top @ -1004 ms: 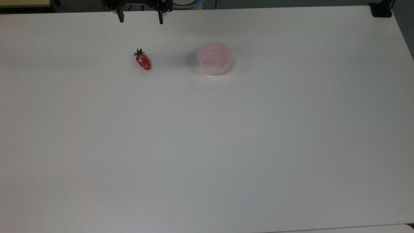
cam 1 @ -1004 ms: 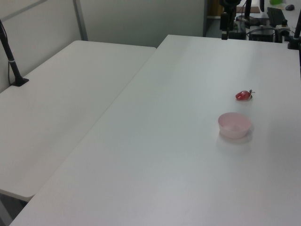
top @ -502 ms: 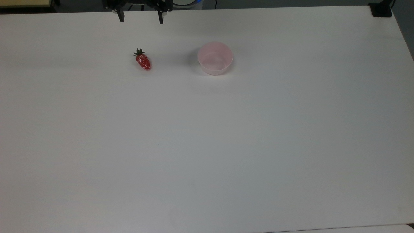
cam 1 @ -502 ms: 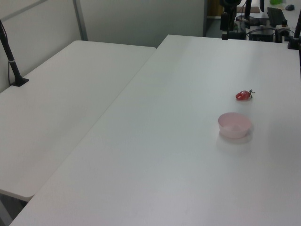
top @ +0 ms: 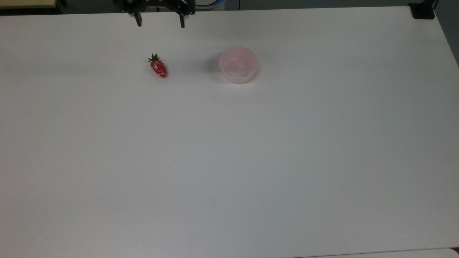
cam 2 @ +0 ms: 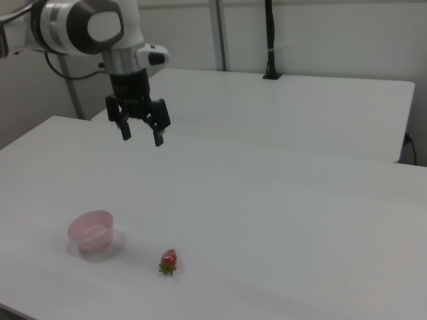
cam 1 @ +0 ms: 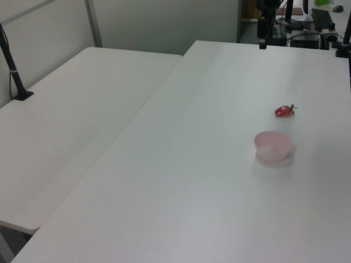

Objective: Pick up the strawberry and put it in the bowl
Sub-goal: 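Lower the open gripper onto the red strawberry and close it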

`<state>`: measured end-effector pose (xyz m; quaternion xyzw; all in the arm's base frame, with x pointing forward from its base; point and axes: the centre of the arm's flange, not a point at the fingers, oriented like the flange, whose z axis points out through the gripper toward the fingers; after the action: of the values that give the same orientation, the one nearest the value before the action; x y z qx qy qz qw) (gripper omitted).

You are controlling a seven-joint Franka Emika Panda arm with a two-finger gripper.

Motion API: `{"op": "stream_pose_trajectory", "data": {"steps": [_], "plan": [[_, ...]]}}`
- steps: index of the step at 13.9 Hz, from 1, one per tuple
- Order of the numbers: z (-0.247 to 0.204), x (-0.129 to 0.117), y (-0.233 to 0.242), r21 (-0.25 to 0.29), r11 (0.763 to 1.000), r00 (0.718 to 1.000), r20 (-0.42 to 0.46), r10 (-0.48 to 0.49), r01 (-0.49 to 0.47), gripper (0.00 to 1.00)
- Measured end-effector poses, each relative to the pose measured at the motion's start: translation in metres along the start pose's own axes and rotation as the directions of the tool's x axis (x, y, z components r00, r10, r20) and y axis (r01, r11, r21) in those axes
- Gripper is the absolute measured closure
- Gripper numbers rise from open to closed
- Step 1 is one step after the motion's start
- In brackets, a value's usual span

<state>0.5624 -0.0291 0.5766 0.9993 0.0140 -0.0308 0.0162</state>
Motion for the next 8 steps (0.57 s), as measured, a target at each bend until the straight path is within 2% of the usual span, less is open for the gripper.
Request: {"op": "stream_pose_trajectory", "data": {"steps": [4,8], "plan": [[0.053,-0.003,-0.008,0.005,0.997,0.992,0.098,-0.077,0.077,0.0],[0.131,-0.006,-0.004,-0.059,0.991,0.986,0.124,-0.115,0.123,0.0]]}}
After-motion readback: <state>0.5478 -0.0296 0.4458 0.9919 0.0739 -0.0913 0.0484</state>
